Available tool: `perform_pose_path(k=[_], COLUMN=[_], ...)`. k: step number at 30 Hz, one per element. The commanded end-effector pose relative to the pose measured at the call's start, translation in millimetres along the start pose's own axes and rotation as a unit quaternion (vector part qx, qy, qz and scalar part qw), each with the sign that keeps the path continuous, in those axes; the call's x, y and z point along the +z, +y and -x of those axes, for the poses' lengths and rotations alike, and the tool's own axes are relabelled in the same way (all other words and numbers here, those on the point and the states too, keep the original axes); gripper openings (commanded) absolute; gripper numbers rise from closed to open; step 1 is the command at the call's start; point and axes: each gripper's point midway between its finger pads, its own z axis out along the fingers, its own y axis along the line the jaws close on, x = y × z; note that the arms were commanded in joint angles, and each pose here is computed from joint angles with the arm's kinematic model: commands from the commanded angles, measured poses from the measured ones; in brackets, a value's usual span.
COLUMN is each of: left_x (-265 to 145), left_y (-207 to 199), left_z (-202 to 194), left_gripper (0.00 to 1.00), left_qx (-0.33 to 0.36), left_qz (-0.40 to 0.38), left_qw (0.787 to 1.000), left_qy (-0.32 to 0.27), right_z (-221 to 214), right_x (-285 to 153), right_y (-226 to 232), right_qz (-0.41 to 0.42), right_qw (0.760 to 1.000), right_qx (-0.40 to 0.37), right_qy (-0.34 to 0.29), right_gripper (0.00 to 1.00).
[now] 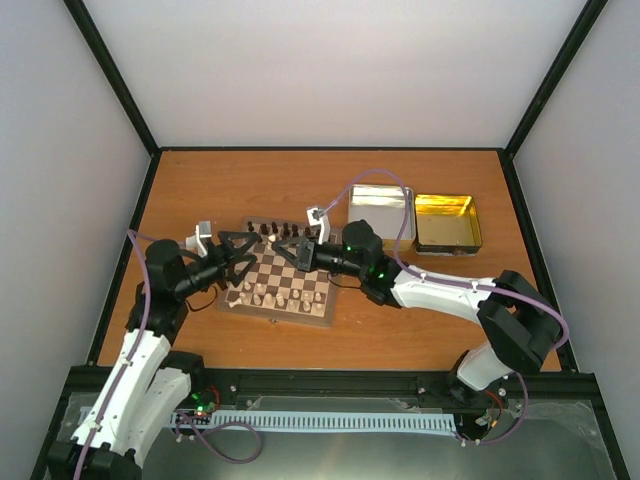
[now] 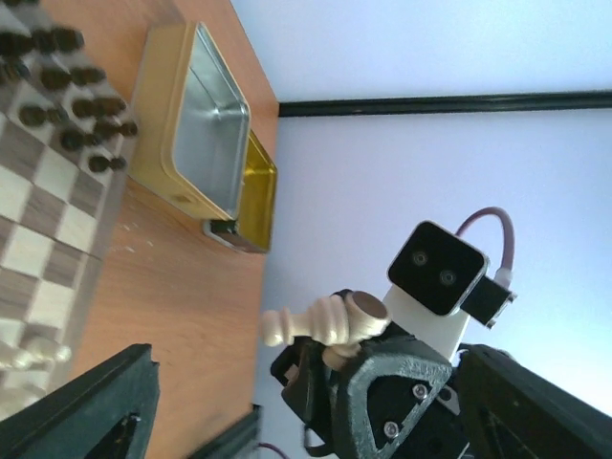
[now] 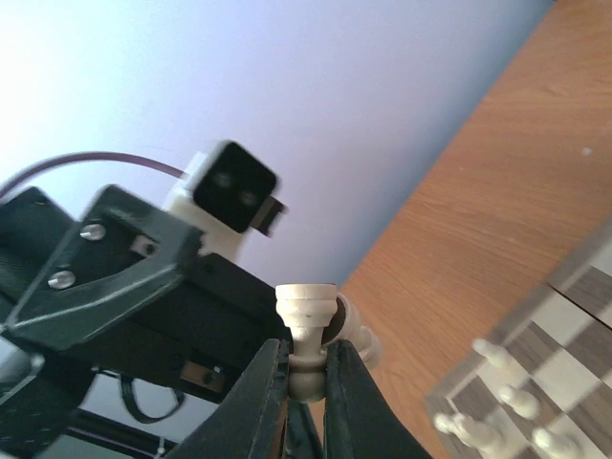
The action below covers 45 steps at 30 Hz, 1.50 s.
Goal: Set up the chess pieces on the board
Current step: Place the chess piece on the chessboard.
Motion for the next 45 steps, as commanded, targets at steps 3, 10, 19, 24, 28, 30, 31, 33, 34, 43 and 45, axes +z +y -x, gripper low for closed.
perform_pose_path(k=[3,10,19,24,28,30,31,33,34,43,45], left_x=[-1.1,-8.4,-20.0,-18.8,-18.6,-18.0,-18.0,-17.7,-18.0,-18.6,-18.2], left_y=[-39.7,-46.4,-50.3,-49.9,-46.8,-44.9,-44.7,-44.3,-45.0,-48.4,-48.9], left_z=[-8.8,-11.6,-4.8,-5.6,-5.8,-4.9,-4.4,-3.8,-3.2,0.4,0.7], left_gripper=[0.91,0.96,0.7,0.53,0.44,0.42,0.41,0.39,0.38,0.3,0.28], left_qx=[-0.139,-0.248,-0.279,-0.275,-0.278,-0.28,-0.28,-0.281,-0.28,-0.279,-0.278], left_qz=[-0.075,-0.131,-0.18,-0.178,-0.175,-0.173,-0.173,-0.173,-0.174,-0.178,-0.177], left_qw=[0.986,0.958,0.943,0.944,0.944,0.944,0.944,0.943,0.944,0.944,0.944], left_qy=[0.051,0.063,0.031,0.036,0.033,0.031,0.029,0.027,0.026,0.018,0.018], right_z=[27.4,29.2,16.9,9.9,7.5,7.3,7.5,6.6,6.6,4.0,3.9], right_x=[-13.1,-8.9,3.1,10.1,11.1,11.0,11.1,10.8,10.7,10.6,10.7], right_y=[50.2,66.5,77.3,81.0,81.2,82.0,82.2,82.4,82.6,81.4,80.7], right_qz=[0.099,0.138,0.172,0.182,0.187,0.188,0.188,0.188,0.188,0.185,0.183], right_qw=[0.994,0.989,0.984,0.983,0.982,0.982,0.982,0.982,0.982,0.982,0.983], right_qx=[-0.018,-0.02,0.0,0.007,0.012,0.013,0.013,0.014,0.013,0.015,0.015], right_qy=[-0.049,-0.054,-0.037,-0.029,-0.028,-0.029,-0.029,-0.028,-0.028,-0.026,-0.026], right_gripper=[0.07,0.08,0.08,0.08,0.08,0.08,0.08,0.08,0.08,0.08,0.08])
